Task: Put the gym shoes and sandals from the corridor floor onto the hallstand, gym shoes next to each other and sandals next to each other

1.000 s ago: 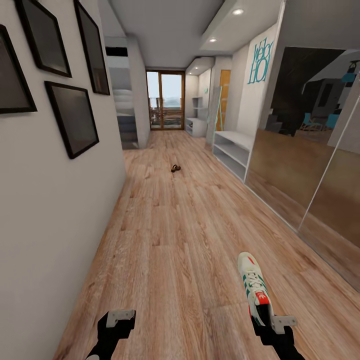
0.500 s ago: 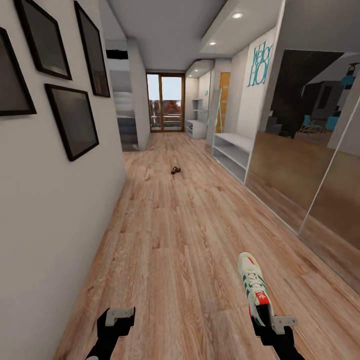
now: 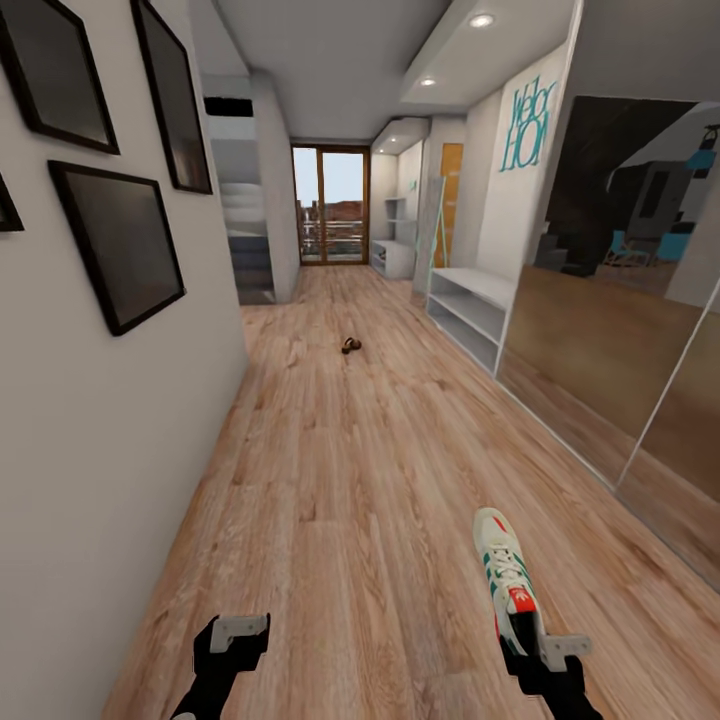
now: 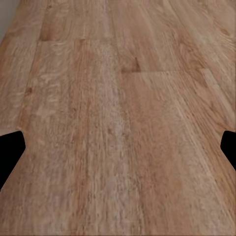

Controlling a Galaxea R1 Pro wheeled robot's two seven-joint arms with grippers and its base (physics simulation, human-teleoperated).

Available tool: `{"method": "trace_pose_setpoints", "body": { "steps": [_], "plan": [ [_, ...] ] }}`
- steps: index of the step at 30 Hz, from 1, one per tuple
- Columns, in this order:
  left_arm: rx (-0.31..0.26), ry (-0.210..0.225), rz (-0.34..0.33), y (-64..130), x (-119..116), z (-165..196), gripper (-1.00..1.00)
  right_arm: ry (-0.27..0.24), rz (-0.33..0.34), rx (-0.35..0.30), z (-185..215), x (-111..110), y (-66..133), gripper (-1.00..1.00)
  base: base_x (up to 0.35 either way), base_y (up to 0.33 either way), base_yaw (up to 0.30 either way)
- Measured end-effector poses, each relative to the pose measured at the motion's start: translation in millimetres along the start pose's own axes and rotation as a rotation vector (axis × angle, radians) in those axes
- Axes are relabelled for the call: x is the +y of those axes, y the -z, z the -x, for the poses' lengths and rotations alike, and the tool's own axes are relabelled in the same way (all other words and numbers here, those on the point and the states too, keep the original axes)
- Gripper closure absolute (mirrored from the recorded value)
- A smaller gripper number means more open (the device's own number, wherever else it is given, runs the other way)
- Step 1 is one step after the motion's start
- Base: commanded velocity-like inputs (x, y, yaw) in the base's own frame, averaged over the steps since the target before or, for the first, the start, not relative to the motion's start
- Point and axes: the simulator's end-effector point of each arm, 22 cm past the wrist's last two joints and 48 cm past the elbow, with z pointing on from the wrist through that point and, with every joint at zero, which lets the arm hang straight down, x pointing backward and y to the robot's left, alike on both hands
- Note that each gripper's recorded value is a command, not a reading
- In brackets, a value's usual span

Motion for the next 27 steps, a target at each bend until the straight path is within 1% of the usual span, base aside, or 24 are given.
{"method": "trace_pose_setpoints", "body": {
  "steps": [8, 27],
  "plan": [
    [0.001, 0.001, 0.002, 0.0, 1.4, -0.3, -1.0, -0.001, 0.002, 0.033, -15.2, 0.8, 3.2, 1.0, 0.339, 0.0, 0.0],
    [-0.001, 0.001, 0.001, 0.0, 1.0, 0.0, -1.0, -0.003, 0.002, 0.036, -16.9, 0.7, 3.6, 1.0, 0.339, 0.0, 0.0]
  ]
}}
